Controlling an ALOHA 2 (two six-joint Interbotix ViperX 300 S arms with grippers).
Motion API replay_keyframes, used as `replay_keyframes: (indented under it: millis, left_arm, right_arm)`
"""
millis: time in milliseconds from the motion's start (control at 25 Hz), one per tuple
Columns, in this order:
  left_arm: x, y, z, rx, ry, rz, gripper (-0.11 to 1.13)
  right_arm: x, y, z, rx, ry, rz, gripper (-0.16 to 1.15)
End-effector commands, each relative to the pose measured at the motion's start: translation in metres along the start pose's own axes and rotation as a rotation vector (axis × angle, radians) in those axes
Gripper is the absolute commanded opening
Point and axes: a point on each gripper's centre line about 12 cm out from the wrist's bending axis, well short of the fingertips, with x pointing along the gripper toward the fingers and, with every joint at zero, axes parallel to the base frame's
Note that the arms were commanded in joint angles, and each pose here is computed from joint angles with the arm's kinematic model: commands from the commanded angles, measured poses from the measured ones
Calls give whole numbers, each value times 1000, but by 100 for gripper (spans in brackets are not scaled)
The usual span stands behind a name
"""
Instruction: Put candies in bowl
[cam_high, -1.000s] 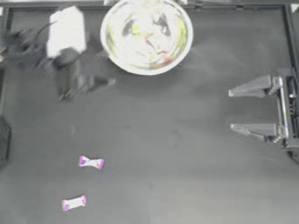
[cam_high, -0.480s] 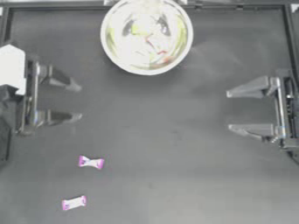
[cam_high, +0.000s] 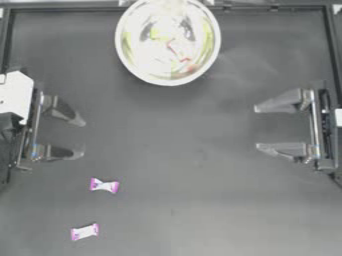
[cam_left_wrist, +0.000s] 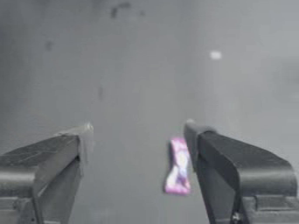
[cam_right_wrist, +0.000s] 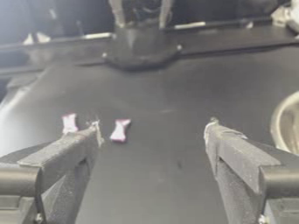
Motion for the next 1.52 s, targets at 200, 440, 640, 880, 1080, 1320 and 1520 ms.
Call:
replay_keyframes:
  millis: [200, 440, 640, 880, 1080, 1320, 1520]
  left_arm:
    - [34, -2, -17, -22, 164, -27, 97]
    - [62, -16, -24, 42, 270, -71, 98]
    - [81, -27, -28, 68, 330, -102, 98]
    - [104, -27, -34, 69, 398, -104, 98]
    - [123, -28, -42, 72, 462, -110, 98]
    - [133, -34, -47, 64, 496, -111, 98]
    - [140, -43, -49, 94, 527, -91, 98]
  right_arm:
    - [4, 1, 9, 7, -29, 0, 100]
    - [5, 1, 8, 7, -27, -1, 100]
    - [6, 0, 6, 10, -25, -5, 100]
    - [6, 0, 6, 8, -26, -5, 100]
    - [6, 0, 5, 8, -25, -5, 100]
    - [6, 0, 5, 9, -24, -4, 100]
    - [6, 0, 6, 9, -29, -3, 100]
